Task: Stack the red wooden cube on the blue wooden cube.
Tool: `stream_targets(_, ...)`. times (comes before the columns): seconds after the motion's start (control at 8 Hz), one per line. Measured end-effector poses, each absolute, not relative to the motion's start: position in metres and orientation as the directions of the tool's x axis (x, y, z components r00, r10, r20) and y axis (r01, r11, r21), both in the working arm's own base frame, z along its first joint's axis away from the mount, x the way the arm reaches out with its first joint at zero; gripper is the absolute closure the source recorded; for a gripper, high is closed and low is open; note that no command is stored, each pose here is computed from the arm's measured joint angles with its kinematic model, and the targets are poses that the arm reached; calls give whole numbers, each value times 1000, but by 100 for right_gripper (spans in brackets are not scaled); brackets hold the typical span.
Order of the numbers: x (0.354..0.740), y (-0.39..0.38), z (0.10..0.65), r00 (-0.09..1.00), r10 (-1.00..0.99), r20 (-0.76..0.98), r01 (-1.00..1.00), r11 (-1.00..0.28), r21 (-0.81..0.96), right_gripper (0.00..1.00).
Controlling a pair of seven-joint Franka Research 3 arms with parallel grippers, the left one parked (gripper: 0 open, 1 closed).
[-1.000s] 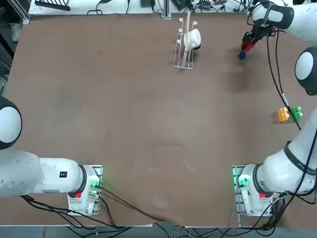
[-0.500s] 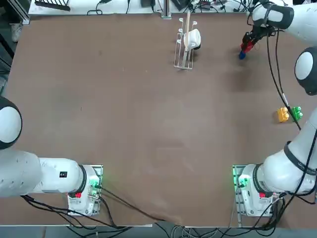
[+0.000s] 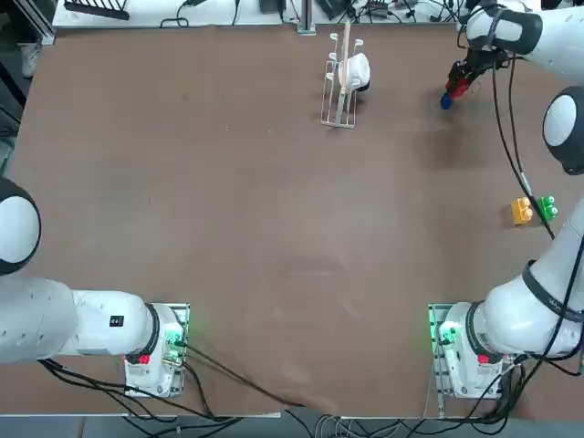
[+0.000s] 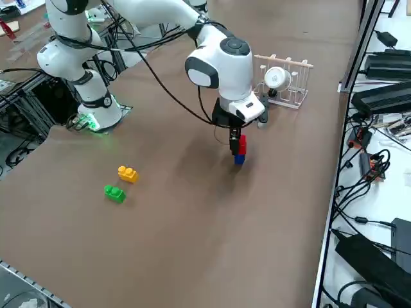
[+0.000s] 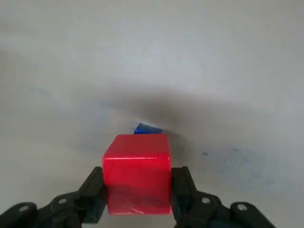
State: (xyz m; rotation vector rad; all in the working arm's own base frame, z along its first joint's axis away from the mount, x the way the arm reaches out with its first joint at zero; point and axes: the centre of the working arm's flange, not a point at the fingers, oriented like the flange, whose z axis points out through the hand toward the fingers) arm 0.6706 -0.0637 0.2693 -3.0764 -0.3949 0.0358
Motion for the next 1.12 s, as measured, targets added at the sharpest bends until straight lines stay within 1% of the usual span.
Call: stream_targets(1.12,670,-63,263,967,254,-27,253,-966,-45,30)
